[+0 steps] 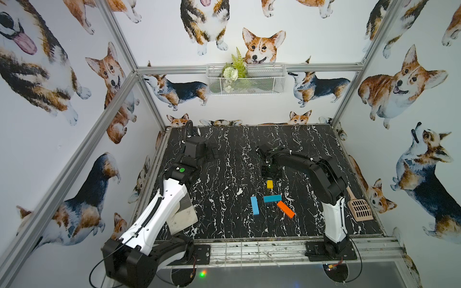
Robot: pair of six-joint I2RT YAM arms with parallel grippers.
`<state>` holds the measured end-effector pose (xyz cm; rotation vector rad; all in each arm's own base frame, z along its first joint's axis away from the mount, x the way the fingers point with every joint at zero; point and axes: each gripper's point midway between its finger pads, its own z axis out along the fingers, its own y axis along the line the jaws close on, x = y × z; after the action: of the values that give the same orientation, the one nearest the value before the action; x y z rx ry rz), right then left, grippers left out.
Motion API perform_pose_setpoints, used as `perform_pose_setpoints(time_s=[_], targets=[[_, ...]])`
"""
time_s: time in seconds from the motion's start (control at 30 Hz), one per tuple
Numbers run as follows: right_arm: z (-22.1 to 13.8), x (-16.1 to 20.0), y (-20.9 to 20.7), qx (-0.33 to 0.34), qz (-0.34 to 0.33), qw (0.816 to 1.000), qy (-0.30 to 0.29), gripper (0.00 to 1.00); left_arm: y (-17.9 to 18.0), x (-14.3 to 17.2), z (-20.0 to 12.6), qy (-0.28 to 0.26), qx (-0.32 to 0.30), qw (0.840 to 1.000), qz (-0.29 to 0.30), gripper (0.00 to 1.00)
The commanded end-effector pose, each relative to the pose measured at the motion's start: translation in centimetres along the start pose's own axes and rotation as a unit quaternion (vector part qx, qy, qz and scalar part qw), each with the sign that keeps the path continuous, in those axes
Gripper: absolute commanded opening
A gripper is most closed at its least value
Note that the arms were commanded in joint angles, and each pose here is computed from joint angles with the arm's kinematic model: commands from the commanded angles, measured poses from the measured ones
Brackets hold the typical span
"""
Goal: Assemble a giraffe with building blocks
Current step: Assemble the building block at the center of the board.
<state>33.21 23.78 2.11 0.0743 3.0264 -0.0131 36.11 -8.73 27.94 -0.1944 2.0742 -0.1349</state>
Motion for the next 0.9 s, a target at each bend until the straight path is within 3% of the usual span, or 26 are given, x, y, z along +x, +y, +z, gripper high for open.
perform_pose_setpoints(time_s=[0.0, 0.87], targets=[[0.2, -0.5, 0.1, 0.007, 0.000, 1.000, -0.008, 0.33, -0.1, -0.6, -0.1, -0.012, 0.004, 1.000, -0.007, 1.00], [0.0, -1.7, 0.1, 0.021, -0.001, 1.000, -0.017, 0.35, -0.3, -0.6, -0.1, -0.011, 0.008, 1.000, -0.007, 1.00]])
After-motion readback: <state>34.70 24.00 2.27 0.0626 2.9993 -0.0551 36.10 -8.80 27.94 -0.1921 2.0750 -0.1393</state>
